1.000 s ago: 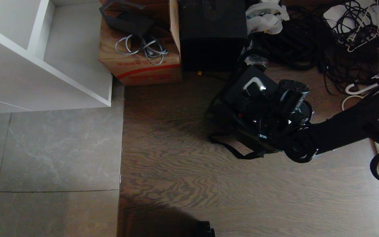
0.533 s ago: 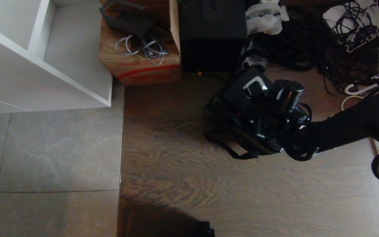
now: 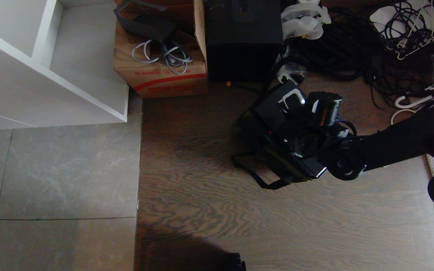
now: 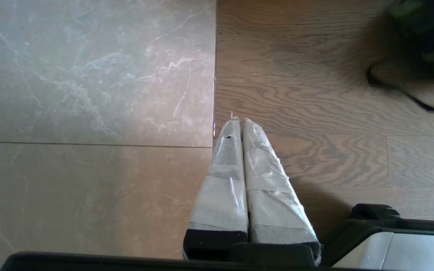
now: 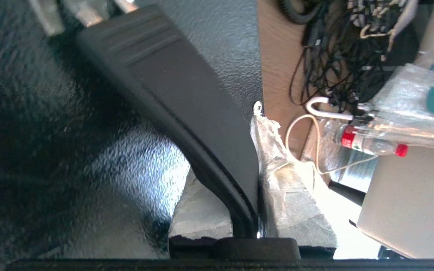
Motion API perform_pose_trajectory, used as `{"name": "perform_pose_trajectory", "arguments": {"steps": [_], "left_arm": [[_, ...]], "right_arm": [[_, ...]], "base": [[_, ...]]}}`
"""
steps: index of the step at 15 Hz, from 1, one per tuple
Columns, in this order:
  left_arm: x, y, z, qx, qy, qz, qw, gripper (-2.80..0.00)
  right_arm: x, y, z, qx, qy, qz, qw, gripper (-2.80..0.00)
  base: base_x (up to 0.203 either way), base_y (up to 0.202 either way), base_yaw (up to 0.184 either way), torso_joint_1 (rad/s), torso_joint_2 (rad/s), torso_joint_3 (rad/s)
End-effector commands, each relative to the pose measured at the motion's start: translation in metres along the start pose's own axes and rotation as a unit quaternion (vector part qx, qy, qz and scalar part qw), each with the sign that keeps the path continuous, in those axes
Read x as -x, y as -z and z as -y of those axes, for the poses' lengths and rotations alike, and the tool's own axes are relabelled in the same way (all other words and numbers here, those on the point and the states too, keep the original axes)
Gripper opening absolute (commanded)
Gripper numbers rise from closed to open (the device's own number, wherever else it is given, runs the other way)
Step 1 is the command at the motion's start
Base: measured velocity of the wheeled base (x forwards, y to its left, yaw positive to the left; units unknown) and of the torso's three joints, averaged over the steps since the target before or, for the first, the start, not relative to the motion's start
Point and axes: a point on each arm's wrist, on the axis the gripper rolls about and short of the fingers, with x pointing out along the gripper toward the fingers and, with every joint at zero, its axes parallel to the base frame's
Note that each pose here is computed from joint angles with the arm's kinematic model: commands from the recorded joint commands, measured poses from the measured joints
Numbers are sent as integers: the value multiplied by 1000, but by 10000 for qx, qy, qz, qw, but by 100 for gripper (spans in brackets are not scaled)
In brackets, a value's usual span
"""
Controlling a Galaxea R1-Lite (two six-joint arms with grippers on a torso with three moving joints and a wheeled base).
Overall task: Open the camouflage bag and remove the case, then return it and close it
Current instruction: Lift the black box
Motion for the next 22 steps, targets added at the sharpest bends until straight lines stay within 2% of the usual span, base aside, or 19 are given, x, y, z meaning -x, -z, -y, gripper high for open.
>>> {"name": "perform_pose_trajectory", "arguments": {"steps": [1,5,9,22], "left_arm": [[-1,2,0,2,3,-37,10000,-280],[-1,2,0,2,3,-40,10000,-280],[-1,2,0,2,3,-35,10000,-280],[-1,2,0,-17,-4,-32,10000,-280]], "right_arm": [[0,-3,5,20,55,32,10000,-280],[0,0,1,75,23,40,10000,-280],[0,-2,1,11,-98,257,9996,-280],[-1,-2,-1,21,-78,244,9997,-280]], "base": [[0,0,0,0,0,0],[0,0,0,0,0,0],[0,0,0,0,0,0],[0,0,0,0,0,0]]}}
